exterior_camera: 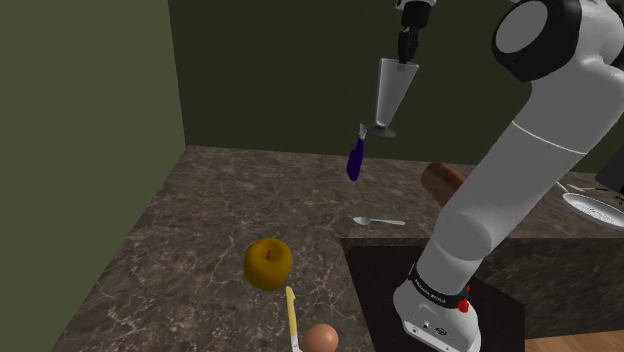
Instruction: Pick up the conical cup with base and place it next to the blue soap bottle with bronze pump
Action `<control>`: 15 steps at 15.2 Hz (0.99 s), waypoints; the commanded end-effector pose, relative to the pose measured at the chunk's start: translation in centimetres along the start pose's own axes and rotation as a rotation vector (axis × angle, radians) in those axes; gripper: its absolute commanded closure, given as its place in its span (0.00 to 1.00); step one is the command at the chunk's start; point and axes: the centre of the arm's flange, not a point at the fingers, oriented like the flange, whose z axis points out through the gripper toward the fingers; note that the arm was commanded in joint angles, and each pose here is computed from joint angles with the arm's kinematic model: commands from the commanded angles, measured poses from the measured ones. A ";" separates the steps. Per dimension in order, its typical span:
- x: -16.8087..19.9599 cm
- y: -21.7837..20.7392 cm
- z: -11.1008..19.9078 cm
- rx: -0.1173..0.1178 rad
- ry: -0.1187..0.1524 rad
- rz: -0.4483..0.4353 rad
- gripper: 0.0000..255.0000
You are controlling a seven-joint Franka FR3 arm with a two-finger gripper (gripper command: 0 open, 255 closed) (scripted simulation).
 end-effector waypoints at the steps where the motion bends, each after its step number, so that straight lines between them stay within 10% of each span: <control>1: -0.6 -2.6 0.6 -0.002 0.000 0.002 1.00; 15: -3.1 -20.7 3.7 -0.002 0.000 0.002 1.00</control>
